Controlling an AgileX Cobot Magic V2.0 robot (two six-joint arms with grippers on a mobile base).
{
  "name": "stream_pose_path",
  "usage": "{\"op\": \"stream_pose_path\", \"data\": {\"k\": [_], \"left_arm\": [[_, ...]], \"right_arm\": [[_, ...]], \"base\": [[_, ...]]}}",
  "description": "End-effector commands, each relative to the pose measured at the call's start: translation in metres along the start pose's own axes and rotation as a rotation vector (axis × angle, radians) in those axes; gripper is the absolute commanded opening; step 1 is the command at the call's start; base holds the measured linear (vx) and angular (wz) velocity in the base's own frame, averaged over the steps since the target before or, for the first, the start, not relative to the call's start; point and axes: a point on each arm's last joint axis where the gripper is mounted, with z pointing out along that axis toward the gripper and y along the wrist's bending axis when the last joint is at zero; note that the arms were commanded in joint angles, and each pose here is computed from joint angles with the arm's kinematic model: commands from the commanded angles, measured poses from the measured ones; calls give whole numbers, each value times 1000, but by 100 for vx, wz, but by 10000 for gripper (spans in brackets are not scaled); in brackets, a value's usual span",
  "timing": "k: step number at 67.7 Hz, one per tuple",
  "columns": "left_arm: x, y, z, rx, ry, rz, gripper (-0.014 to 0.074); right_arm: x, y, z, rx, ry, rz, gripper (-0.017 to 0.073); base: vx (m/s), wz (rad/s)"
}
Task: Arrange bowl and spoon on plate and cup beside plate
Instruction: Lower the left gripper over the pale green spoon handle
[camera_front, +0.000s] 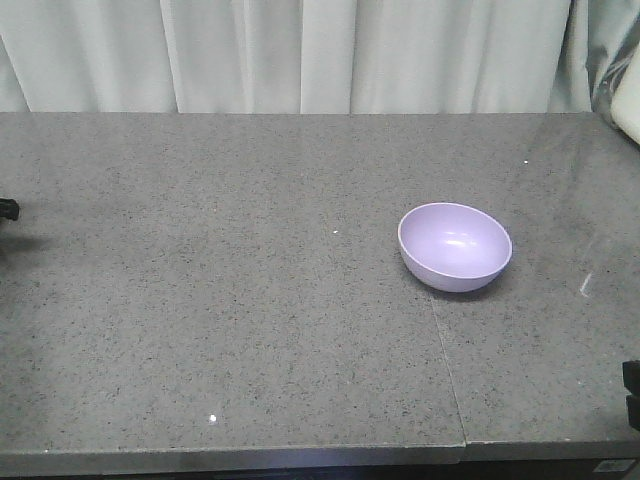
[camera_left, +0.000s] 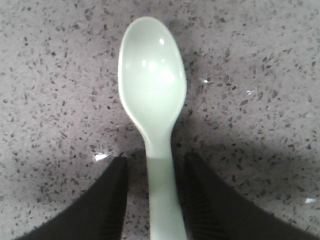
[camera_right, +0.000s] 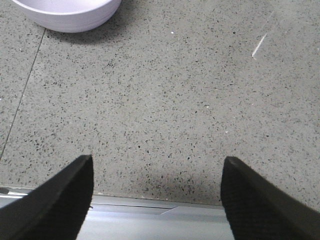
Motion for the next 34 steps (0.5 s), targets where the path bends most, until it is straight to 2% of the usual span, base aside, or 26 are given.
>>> {"op": "stream_pose_path", "data": {"k": [1, 17, 27, 34], "left_arm": [[-9, 1, -30, -12, -100, 4, 170], [-10, 1, -30, -12, -101, 4, 67], [-9, 0, -32, -10, -101, 6, 55], [-11, -8, -40, 11, -119, 32, 57]], "right_arm": [[-13, -2, -6, 13, -80, -9, 527], [-13, -2, -6, 13, -80, -9, 527], [-13, -2, -6, 13, -80, -9, 527], [-13, -2, -6, 13, -80, -9, 527]], "base": [[0, 0], [0, 0], [0, 0], [0, 0]]}}
